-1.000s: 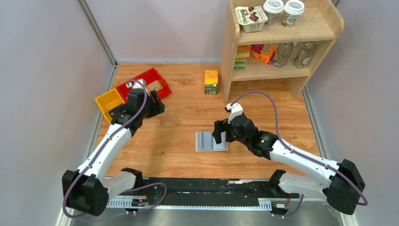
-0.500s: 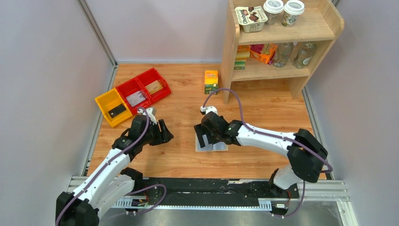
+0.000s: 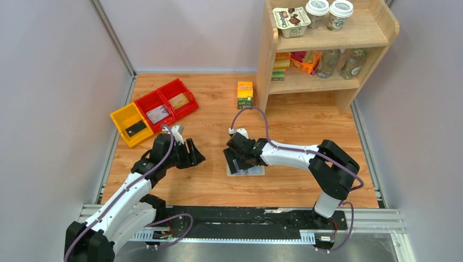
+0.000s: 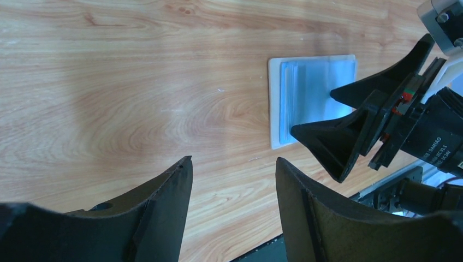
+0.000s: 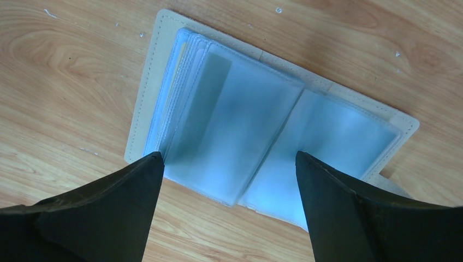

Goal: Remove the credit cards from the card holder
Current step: Remove the credit card from the card holder.

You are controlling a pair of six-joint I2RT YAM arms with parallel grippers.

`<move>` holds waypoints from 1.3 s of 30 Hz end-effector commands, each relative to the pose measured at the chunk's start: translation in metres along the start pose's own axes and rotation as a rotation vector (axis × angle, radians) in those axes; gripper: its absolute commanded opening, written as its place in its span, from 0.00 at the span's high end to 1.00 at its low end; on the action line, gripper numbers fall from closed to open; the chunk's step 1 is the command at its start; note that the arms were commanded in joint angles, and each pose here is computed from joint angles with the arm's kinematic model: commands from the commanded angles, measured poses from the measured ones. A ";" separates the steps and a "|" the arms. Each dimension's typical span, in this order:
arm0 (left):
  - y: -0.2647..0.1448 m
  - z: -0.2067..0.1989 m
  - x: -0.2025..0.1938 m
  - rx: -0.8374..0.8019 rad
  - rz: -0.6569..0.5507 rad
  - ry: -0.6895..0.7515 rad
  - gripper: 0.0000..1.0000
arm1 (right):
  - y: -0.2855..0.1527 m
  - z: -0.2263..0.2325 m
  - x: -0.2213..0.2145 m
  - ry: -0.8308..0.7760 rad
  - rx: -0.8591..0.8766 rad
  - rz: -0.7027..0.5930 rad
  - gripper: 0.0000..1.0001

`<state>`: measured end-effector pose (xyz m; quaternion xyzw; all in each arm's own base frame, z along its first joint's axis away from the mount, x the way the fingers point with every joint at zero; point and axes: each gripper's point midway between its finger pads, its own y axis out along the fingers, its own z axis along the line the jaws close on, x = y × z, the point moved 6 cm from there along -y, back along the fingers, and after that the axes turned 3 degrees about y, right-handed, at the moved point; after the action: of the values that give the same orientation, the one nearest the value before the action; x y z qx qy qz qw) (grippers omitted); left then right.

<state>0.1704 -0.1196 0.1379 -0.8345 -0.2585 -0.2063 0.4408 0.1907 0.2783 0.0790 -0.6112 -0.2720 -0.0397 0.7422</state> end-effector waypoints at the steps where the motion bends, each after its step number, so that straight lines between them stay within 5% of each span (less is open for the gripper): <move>1: 0.002 -0.017 0.007 -0.080 -0.014 0.003 0.35 | 0.001 -0.001 0.005 0.016 -0.036 -0.005 0.10; 10: 0.013 -0.040 0.009 -0.135 0.007 0.023 0.35 | 0.000 -0.010 0.002 0.052 0.042 -0.003 0.21; 15: 0.024 -0.052 0.009 -0.162 0.031 0.028 0.35 | -0.005 -0.014 0.002 0.064 0.132 -0.015 0.17; 39: 0.047 -0.048 -0.010 -0.064 0.091 -0.002 0.36 | -0.003 -0.010 0.030 0.098 0.060 -0.050 0.11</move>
<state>0.1819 -0.1818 0.1254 -0.8593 -0.2034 -0.1886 0.4296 0.2113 0.2652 0.0873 -0.5858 -0.2463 -0.0719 0.7688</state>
